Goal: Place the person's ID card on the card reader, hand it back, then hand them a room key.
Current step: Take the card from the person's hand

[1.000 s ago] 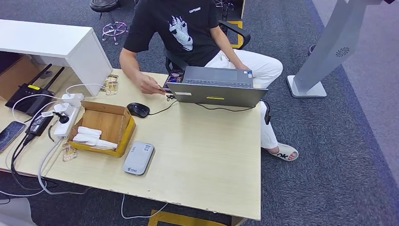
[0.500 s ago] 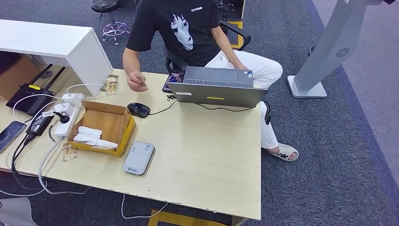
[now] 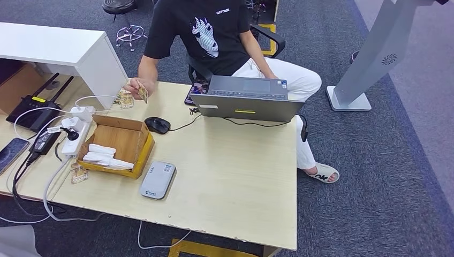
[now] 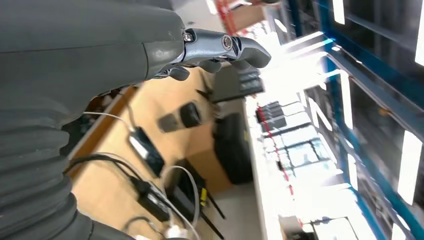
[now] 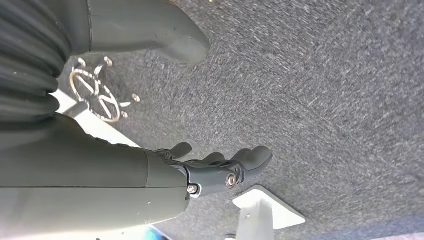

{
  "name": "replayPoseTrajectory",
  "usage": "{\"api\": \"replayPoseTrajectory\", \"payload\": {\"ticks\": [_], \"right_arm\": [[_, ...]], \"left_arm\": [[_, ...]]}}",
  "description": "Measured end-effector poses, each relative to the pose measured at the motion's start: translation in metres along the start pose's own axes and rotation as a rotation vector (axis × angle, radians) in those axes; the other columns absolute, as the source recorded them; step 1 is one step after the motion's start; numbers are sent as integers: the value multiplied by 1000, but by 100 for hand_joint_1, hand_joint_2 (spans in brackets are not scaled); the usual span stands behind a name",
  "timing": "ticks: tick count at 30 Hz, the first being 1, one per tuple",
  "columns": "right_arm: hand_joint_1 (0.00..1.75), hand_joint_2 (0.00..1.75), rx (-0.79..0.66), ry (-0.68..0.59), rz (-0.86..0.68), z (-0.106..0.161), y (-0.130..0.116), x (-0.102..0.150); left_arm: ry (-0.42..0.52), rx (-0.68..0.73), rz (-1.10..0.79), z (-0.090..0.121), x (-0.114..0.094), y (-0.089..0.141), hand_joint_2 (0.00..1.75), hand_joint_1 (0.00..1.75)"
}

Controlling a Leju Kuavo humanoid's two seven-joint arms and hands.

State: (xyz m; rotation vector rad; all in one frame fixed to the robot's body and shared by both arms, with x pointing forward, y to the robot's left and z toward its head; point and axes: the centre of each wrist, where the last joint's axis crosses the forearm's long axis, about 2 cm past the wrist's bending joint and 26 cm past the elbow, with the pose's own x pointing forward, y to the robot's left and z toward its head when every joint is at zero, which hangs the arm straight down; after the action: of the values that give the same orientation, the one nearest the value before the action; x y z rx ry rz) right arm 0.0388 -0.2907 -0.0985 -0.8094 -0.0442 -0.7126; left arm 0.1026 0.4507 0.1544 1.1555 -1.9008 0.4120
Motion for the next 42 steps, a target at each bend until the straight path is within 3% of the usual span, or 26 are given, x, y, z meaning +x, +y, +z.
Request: {"api": "replayPoseTrajectory", "payload": {"ticks": [8,20,31,34,40,42], "right_arm": [[0,175,54,12,84,5,7,-6],[0,175,124,14,168,9,13,-8],[0,175,189,-29,267,9,16,-4],[0,175,205,-39,296,8,16,-3],[0,175,236,-58,355,7,17,0],[0,175,245,-63,374,7,17,0]], "left_arm": [[-141,-155,-55,-40,22,-32,175,0],[-174,-315,-130,-86,30,-102,175,0],[-156,-470,-224,-110,36,-177,175,3],[-164,-518,-256,-113,41,-199,175,10],[-196,-604,-318,-118,54,-237,175,10],[-208,-633,-341,-119,58,-248,175,93]]}}
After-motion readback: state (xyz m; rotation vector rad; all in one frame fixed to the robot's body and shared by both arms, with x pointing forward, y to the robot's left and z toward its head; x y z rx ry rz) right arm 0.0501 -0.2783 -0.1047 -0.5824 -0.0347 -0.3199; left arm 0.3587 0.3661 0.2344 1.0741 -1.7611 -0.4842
